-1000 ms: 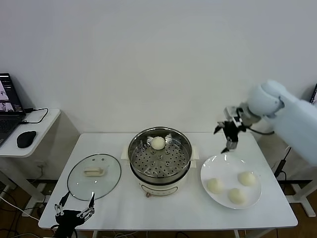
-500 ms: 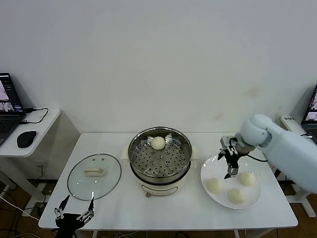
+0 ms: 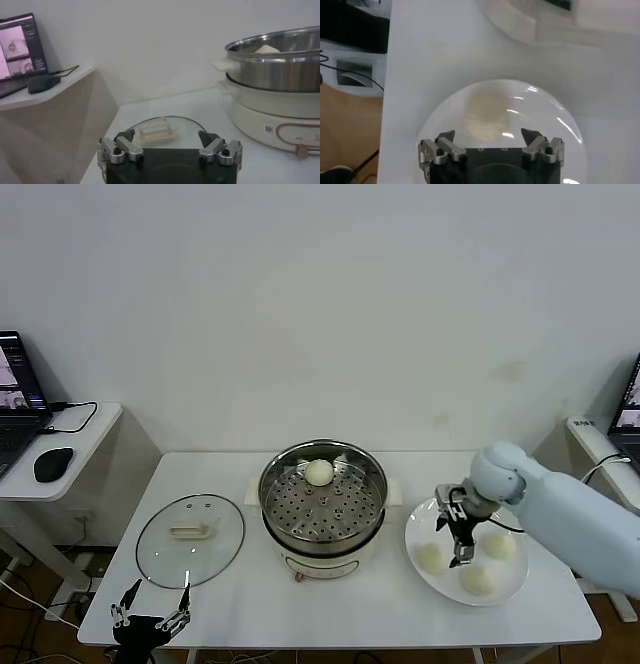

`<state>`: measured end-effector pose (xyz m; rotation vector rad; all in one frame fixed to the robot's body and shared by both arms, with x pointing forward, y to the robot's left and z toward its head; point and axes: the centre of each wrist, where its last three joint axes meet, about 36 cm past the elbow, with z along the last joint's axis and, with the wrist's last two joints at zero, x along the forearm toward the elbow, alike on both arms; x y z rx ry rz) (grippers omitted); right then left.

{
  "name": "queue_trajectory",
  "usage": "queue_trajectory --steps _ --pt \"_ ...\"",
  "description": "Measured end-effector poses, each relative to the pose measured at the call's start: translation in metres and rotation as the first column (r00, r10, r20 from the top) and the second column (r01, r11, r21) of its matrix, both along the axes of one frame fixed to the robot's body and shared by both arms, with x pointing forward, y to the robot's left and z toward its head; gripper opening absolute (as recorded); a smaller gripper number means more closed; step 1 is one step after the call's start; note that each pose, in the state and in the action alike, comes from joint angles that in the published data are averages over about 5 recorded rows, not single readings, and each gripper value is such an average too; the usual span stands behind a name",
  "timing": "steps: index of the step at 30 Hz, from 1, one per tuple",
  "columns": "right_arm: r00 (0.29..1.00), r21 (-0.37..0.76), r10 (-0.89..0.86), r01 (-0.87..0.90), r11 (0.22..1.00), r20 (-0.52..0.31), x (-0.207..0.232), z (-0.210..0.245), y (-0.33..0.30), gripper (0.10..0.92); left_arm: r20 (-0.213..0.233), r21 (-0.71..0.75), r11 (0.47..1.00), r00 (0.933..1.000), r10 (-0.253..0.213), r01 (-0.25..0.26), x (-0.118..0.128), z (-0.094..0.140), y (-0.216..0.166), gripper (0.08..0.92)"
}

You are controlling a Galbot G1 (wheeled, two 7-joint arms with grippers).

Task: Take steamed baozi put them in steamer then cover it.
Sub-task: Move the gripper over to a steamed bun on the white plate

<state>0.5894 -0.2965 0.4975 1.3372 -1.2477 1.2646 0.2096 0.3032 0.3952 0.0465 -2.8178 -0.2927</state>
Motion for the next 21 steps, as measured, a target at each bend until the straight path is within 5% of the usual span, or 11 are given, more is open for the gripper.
queue_trajectory --steps 21 --pt "1.000 -0.019 0.014 -0.014 1.000 0.005 0.000 -0.034 0.005 0.823 -0.010 -0.003 1.000 0.9999 0.004 -0.004 0.000 -0.004 0.000 0.823"
